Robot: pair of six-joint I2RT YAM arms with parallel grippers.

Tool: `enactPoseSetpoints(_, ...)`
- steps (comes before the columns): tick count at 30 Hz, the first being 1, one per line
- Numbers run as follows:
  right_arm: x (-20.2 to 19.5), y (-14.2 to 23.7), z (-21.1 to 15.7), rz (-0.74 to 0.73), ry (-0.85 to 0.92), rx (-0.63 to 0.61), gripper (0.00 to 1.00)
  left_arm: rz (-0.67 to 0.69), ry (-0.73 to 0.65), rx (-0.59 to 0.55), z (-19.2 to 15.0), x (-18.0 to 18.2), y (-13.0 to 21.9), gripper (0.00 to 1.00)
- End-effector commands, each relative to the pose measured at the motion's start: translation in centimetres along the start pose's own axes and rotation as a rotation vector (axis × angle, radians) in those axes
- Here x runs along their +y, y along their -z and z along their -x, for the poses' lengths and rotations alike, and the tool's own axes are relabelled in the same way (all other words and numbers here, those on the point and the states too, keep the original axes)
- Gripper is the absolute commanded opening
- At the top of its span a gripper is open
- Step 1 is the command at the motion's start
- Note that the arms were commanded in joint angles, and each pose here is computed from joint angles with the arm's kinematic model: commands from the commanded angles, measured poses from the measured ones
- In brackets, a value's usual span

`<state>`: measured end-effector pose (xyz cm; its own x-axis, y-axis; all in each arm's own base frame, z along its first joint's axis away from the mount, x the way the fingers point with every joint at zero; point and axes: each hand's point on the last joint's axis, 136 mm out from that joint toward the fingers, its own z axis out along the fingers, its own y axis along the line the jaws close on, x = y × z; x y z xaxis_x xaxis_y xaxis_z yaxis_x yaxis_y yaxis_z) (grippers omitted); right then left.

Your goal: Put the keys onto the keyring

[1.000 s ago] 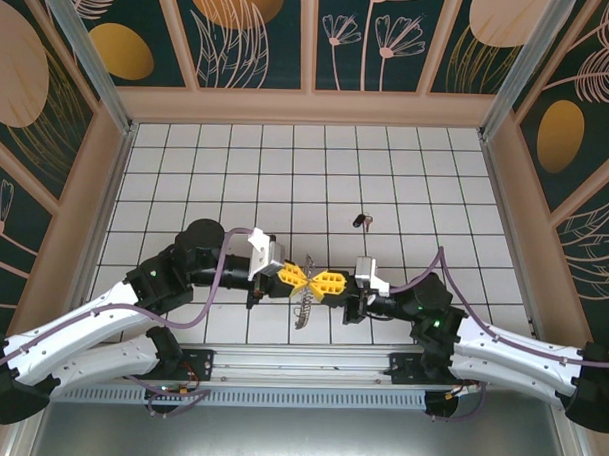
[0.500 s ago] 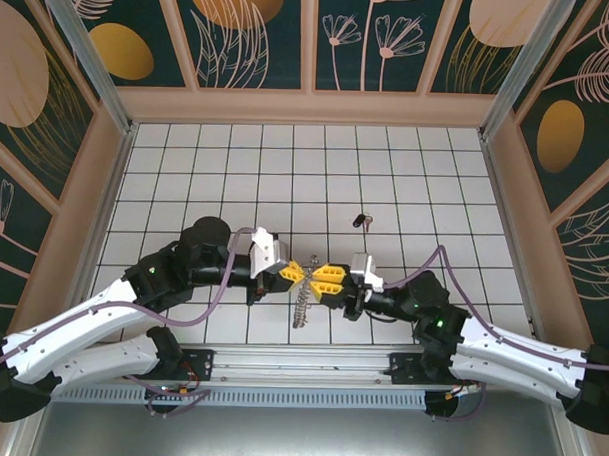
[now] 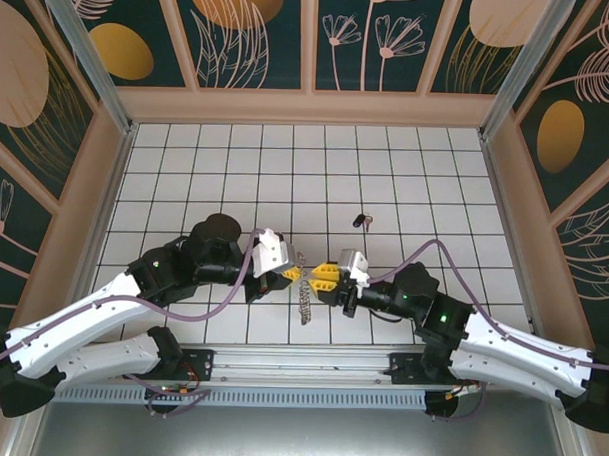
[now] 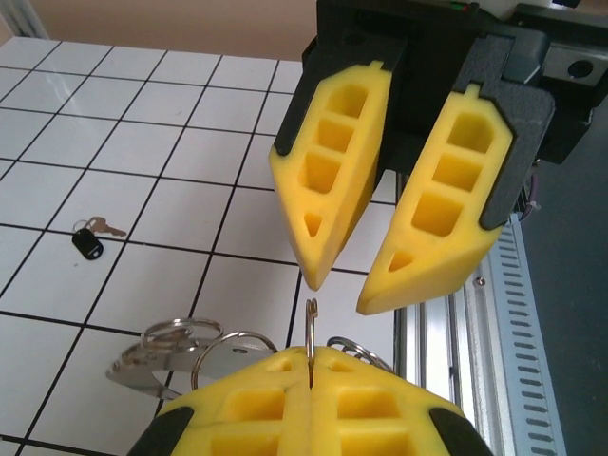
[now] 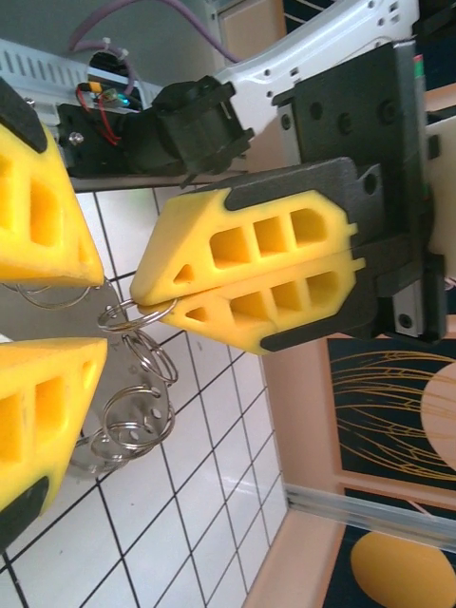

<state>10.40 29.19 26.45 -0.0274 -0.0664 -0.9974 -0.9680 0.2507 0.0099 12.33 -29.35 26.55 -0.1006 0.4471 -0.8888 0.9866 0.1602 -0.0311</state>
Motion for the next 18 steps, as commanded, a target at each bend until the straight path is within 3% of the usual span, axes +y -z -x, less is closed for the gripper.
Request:
enactPoseSetpoints(1, -0.3, 0.0, 1.5, -0.014, 0.022, -0.027, 0.21, -0.011, -0.038, -0.039, 1.7, -0.3, 0.6, 0.0)
enactPoseSetpoints(13, -0.4, -0.7, 1.4, -0.011, 0.023, -0.028, 0.2, -0.057, -0.03, -0.021, 1.2, -0.8, -0.2, 0.0)
enactPoseSetpoints(18, -0.3, -0.6, 1.7, -0.003, 0.017, -0.053, 0.15, -0.074, -0.024, -0.012, 0.9, -1.0, -0.5, 0.0)
